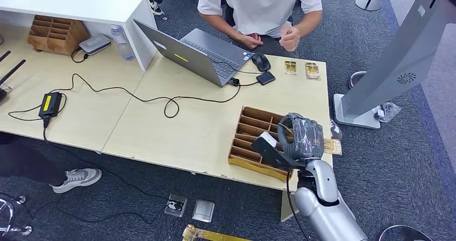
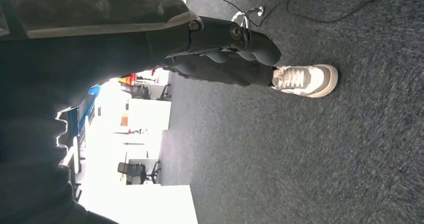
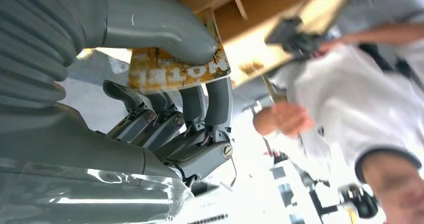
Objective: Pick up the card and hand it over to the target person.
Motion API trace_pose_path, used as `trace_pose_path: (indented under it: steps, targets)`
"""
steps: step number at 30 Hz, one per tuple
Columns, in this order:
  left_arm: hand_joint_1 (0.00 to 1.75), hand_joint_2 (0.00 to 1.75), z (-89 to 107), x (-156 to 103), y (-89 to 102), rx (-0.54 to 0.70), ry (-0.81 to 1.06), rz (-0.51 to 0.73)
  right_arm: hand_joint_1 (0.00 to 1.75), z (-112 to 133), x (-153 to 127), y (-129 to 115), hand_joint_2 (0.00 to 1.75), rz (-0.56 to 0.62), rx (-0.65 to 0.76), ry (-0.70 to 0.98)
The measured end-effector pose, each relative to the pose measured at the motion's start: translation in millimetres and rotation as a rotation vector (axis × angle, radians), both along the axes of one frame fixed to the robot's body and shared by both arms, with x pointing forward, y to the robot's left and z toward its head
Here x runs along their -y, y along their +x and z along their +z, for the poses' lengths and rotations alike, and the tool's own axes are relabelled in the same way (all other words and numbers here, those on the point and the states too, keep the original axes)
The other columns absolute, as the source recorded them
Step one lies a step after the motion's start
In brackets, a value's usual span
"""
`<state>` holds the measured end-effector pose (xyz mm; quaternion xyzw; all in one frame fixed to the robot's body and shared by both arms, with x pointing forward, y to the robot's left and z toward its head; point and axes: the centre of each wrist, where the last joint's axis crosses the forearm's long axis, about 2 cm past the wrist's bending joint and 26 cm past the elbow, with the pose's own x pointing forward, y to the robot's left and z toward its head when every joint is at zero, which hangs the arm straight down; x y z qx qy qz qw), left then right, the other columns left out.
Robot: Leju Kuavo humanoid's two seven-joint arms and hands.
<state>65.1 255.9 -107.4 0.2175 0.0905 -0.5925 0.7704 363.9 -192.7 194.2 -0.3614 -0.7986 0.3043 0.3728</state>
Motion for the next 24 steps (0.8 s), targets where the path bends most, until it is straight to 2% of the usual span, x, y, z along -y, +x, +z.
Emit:
trace_pose_path:
  steps: [4, 10, 20, 21, 24]
  targets:
    - [0.0, 1.75, 0.0, 0, 0.1, 0.0, 0.003, -0.001, 1.75, 14, -5, 1, 1.75, 0.009, 0.06, 0.026]
    - [0.0, 1.75, 0.0, 0, 0.2, -0.008, 0.004, 0.007, 1.75, 20, -14, 2, 1.75, 0.014, 0.093, 0.039]
    - [0.0, 1.75, 0.3, 4, 0.0, -0.018, 0.025, 0.065, 1.74, 2, -42, 4, 1.75, 0.091, 0.019, 0.016]
    - [0.0, 1.75, 0.3, 5, 0.0, -0.017, 0.027, 0.071, 1.59, 1, -45, 5, 1.75, 0.098, 0.006, 0.012]
    - [0.0, 1.75, 0.4, 5, -0.2, -0.014, 0.03, 0.083, 0.36, -3, -50, 8, 1.75, 0.116, -0.054, 0.002]
